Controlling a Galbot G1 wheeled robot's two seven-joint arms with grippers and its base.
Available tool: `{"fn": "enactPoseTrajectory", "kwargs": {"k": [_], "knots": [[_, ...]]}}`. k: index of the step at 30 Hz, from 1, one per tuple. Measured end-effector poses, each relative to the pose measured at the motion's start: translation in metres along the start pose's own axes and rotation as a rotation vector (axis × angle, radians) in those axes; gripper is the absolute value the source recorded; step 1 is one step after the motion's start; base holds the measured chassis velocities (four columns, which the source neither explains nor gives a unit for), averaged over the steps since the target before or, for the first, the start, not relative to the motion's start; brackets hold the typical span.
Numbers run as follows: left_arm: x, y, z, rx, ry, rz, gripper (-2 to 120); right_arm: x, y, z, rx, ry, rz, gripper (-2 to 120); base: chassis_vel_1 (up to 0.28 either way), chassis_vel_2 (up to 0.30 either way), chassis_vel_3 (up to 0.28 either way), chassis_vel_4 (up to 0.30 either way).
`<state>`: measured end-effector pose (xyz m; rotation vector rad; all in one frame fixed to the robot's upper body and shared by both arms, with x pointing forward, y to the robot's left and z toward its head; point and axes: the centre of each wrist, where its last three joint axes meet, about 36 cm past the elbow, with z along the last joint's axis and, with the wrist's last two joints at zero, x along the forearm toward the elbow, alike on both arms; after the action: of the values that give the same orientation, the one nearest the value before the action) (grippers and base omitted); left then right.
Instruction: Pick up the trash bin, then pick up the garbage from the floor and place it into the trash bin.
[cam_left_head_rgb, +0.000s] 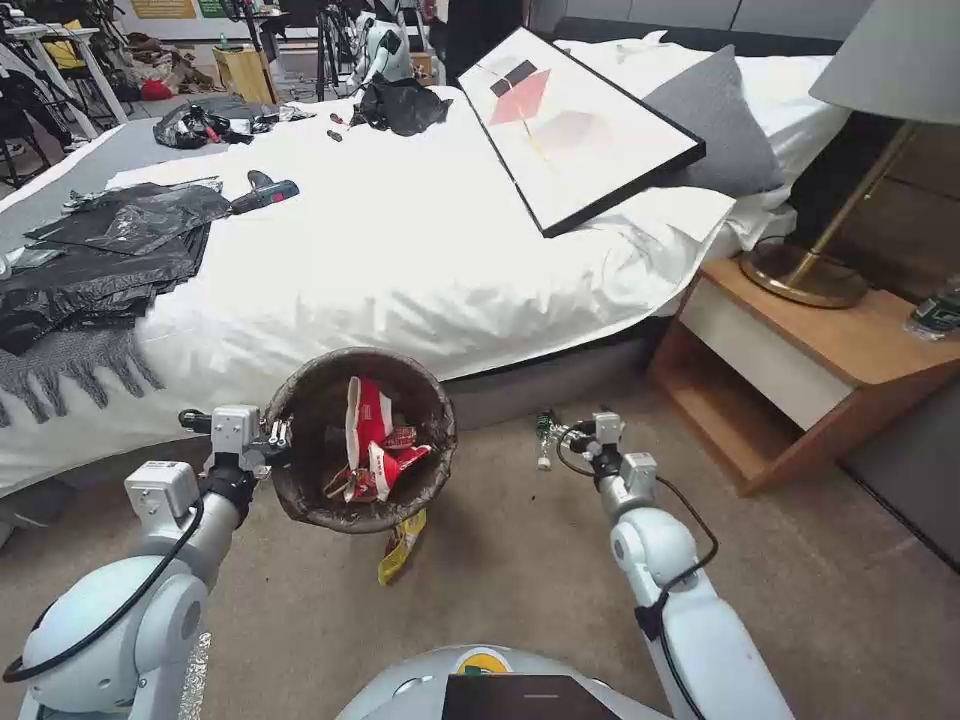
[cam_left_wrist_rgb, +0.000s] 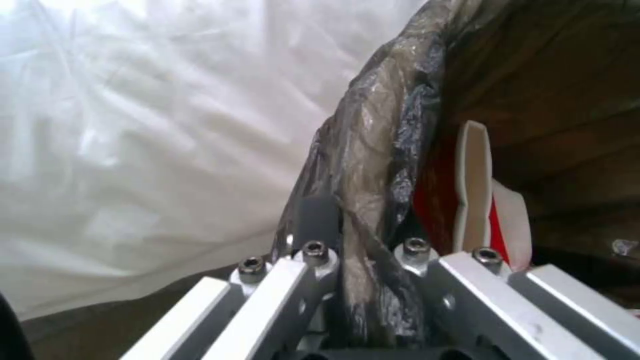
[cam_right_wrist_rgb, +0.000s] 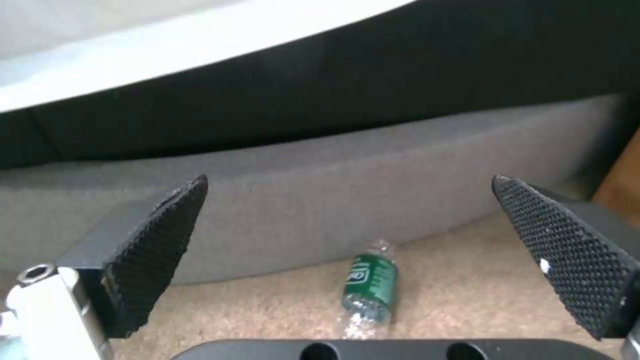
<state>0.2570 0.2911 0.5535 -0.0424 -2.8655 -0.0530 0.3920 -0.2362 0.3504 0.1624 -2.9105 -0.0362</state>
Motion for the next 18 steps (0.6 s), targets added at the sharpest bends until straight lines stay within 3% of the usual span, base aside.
{"fn": "enactPoseTrajectory", "kwargs": {"k": [18], "knots": [[0.0,-0.001,0.0,0.01,0.005,-0.005,3,-0.057,-0.004,0.034,-0.106,0.186,0.006,100,0.0,0.0,0.0,0.0]]}}
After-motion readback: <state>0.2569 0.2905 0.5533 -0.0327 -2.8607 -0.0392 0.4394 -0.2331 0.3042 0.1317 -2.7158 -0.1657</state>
